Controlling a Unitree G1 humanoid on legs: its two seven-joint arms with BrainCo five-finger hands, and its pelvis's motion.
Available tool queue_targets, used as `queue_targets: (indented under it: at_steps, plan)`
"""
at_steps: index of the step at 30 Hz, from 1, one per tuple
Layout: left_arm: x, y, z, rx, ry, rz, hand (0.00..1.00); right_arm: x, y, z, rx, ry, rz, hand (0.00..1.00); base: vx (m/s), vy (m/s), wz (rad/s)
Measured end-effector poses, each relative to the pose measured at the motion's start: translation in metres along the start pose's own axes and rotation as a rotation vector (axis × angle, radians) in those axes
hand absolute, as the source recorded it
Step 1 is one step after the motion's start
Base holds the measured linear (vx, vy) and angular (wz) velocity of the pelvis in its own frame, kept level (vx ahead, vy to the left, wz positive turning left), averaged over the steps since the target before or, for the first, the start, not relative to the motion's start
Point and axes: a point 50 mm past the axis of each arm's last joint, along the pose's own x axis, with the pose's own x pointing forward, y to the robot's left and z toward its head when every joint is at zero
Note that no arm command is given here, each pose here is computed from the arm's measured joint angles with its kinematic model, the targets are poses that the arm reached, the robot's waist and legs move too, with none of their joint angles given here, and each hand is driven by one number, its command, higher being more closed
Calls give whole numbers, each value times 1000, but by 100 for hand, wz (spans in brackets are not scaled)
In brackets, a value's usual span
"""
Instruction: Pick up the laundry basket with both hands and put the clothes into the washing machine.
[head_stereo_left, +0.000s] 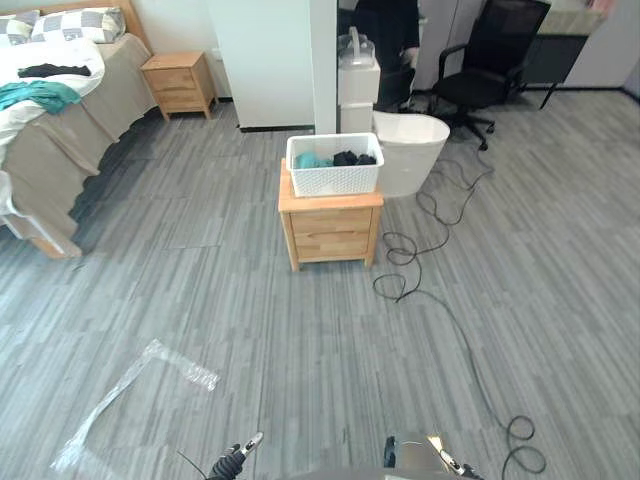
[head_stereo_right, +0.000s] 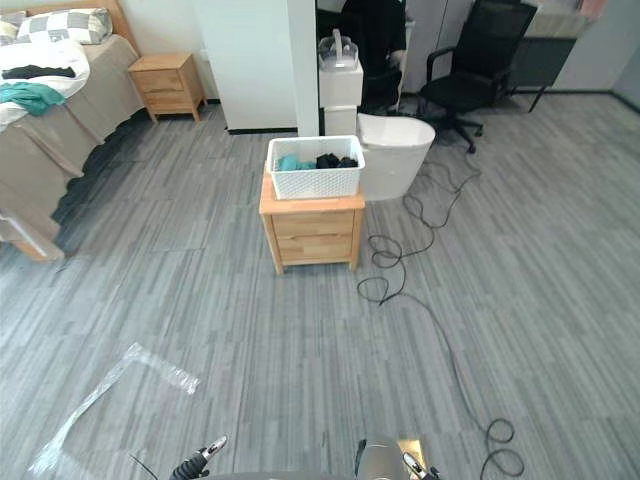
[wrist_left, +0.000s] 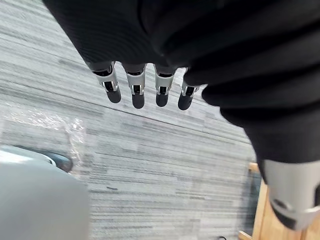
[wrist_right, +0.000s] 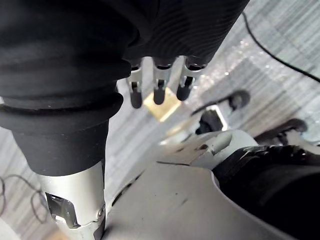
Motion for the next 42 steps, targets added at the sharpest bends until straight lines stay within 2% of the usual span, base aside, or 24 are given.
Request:
queue_targets:
  at_steps: [4, 6, 8, 9, 11, 13, 15, 18, 22, 26, 32, 38, 42]
  plan:
    - [7, -27, 20, -11, -49, -65, 0, -5, -9, -20, 129, 55, -55, 0, 587, -108, 64]
    - [6, -33, 14, -31, -32, -80, 0, -7, -13, -26, 158, 61, -73, 0, 839, -233, 61]
    - [8, -44, 22, -56, -49, -113, 0, -5, -11, -15, 191, 15, -71, 0, 726, -249, 39]
    - [6, -45, 12, -102, -30, -106, 0, -5, -13, -9, 186, -15, -69, 0, 737, -286, 33]
    - [4, -43, 9, -146, -39, -89, 0, -4, -13, 0, 164, -44, -58, 0, 637, -187, -30]
    - [5, -35, 16, -135, -62, -76, 0, 2, 0, 17, 132, -70, -21, 0, 578, -65, -58]
    - [5, -17, 27, -125, -109, -37, 0, 10, 31, 32, 64, -89, 57, 0, 642, -73, -48]
    - [4, -13, 26, -160, -121, -24, 0, 15, 58, 55, 54, -149, 117, 0, 584, 62, -55]
    - [0, -2, 4, -142, -51, 13, 0, 15, 60, 63, 9, -180, 126, 0, 632, 269, -46]
    - [-2, 11, -1, -144, -22, 60, 0, 13, 43, 47, -1, -137, 91, 0, 612, 242, 18]
    - [-2, 6, -6, -150, -6, 48, 0, 9, 24, 20, 6, -39, 56, 0, 369, 82, 1]
    - [-5, 16, -11, -220, -6, 93, 0, -7, -11, -30, 161, 89, -71, 0, 196, -186, 15]
    - [-8, 4, -28, -287, 42, 82, 0, -15, -37, -34, 292, 67, -164, 0, 188, -235, 21]
